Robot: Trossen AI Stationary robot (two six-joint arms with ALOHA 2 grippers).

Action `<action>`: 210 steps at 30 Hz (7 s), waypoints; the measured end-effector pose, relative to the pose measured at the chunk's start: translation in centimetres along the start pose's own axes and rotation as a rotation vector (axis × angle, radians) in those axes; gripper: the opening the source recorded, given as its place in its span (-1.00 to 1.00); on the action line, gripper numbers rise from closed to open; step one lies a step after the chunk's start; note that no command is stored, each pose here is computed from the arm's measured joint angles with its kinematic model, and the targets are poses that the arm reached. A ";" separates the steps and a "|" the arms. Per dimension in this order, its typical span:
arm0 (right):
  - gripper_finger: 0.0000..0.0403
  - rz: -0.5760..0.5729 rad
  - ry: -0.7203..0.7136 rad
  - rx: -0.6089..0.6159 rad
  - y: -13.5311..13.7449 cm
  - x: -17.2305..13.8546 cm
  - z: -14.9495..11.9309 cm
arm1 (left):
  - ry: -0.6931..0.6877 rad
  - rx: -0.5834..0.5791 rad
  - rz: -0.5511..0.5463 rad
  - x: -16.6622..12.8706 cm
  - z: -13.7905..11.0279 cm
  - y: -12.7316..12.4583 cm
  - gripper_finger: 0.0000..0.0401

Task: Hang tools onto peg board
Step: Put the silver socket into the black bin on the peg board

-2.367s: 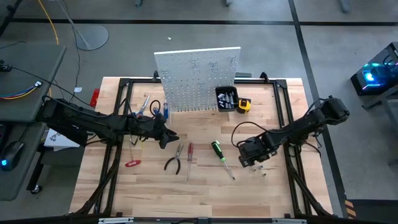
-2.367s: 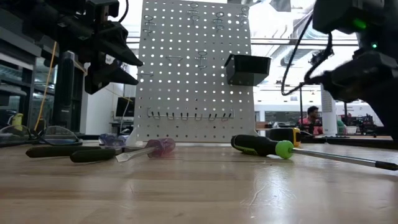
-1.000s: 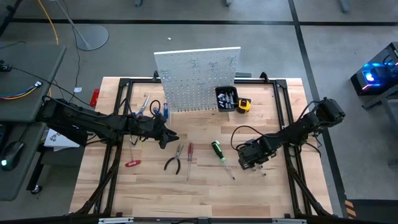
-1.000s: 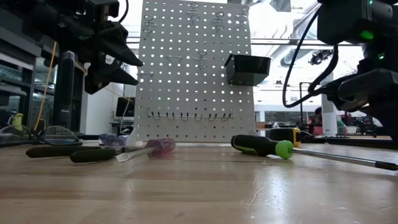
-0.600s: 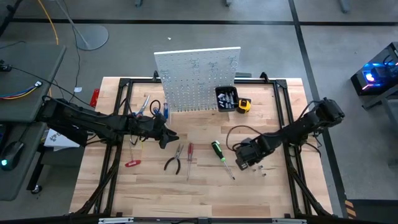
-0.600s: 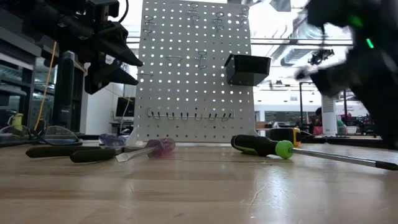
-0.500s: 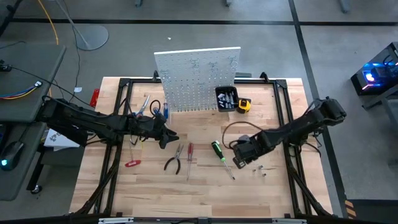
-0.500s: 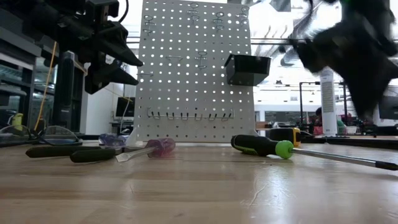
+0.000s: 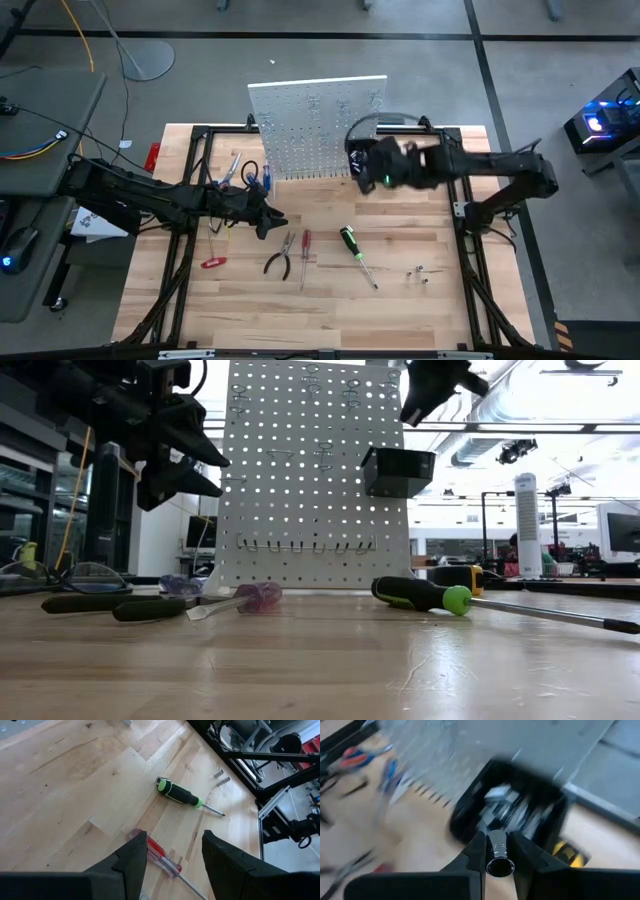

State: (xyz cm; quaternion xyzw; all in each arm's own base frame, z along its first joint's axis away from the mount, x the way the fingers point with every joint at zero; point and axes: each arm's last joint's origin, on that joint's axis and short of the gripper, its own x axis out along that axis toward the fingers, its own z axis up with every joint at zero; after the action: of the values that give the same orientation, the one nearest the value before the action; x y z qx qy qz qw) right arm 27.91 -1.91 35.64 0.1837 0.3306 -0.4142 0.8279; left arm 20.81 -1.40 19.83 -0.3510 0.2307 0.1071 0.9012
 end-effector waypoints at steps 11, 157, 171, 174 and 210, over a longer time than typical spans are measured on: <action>0.02 0.018 0.080 -0.038 -3.3 2.1 2.9 | 0.000 -0.001 -0.001 0.0 0.0 0.0 -0.14; -0.13 0.656 0.672 -1.324 9.4 15.6 -15.4 | -0.005 -0.019 0.003 0.0 0.0 0.0 -0.14; -0.92 0.586 0.725 -1.302 9.3 16.7 -16.1 | -0.004 -0.018 0.004 0.0 0.0 0.0 -0.14; -0.92 0.575 0.744 -1.275 8.9 16.1 -15.7 | -0.004 -0.017 0.004 0.0 0.0 0.0 -0.14; -0.17 0.586 0.661 -0.841 5.3 10.2 -19.3 | -0.011 0.007 0.011 0.0 0.0 0.0 -0.14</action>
State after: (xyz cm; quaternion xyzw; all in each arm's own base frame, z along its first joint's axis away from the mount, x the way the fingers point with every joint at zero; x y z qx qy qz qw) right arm 29.05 6.64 14.84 0.0430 0.6409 0.0758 0.7626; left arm 20.81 -1.36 19.82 -0.3458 0.2280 0.1134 0.9031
